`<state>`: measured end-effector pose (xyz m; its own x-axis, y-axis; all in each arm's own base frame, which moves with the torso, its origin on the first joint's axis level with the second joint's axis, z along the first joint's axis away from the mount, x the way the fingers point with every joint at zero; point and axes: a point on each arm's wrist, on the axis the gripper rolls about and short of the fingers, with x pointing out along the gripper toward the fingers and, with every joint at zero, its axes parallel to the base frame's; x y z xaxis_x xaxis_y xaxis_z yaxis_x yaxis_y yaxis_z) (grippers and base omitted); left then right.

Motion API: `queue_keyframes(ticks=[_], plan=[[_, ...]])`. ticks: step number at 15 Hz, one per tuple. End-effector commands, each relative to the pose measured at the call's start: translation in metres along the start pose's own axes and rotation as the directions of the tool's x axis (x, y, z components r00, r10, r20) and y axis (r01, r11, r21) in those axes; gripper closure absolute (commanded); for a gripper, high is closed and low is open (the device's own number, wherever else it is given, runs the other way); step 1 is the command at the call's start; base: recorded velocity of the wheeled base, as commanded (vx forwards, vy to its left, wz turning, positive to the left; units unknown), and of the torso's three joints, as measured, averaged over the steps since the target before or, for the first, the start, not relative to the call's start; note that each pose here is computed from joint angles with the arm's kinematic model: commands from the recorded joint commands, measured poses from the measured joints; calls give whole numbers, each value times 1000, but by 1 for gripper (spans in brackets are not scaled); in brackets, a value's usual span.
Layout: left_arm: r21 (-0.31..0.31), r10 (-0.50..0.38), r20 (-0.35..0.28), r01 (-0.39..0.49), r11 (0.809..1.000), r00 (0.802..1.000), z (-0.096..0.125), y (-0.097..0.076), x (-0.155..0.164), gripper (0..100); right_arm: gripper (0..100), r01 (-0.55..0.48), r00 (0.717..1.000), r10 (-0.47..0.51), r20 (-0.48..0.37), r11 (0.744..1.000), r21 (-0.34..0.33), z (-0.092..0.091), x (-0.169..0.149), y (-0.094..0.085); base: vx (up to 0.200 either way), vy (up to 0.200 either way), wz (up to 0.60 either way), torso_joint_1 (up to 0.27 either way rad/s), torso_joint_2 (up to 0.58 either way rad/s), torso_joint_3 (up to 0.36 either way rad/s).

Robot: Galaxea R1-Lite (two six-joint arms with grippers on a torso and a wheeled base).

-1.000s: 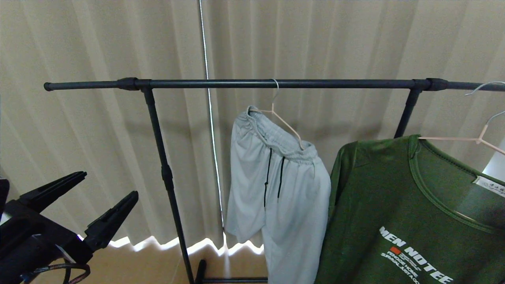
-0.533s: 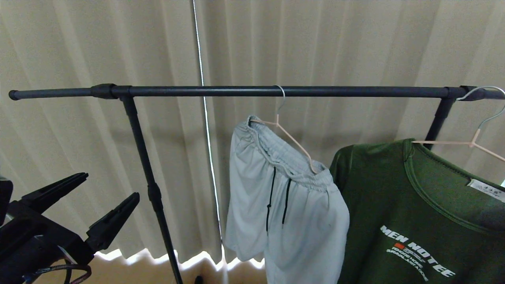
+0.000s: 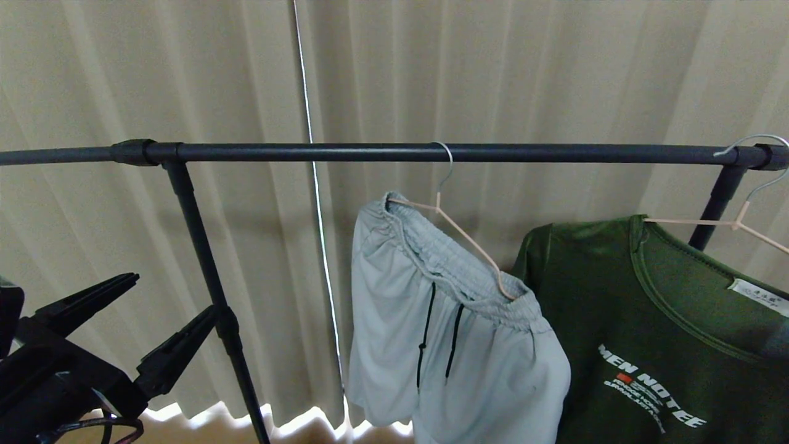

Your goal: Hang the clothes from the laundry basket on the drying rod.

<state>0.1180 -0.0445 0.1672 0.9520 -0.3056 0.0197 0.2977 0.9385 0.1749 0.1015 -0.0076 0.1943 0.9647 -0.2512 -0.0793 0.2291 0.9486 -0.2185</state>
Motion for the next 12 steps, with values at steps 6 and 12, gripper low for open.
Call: queue_keyframes(ticks=[6, 12], plan=[[-1, 4, 12, -4, 1000, 1000, 2, 1, -1, 0, 100, -86, 996, 85, -41, 996, -22, 13, 28, 15, 0, 0, 0, 0, 0, 0], [-1, 14, 54, -14, 1000, 998, 7, 2, -8, 0, 100, -92, 989, 87, -120, 995, -38, 24, 81, 29, 0, 0, 0, 0, 0, 0]])
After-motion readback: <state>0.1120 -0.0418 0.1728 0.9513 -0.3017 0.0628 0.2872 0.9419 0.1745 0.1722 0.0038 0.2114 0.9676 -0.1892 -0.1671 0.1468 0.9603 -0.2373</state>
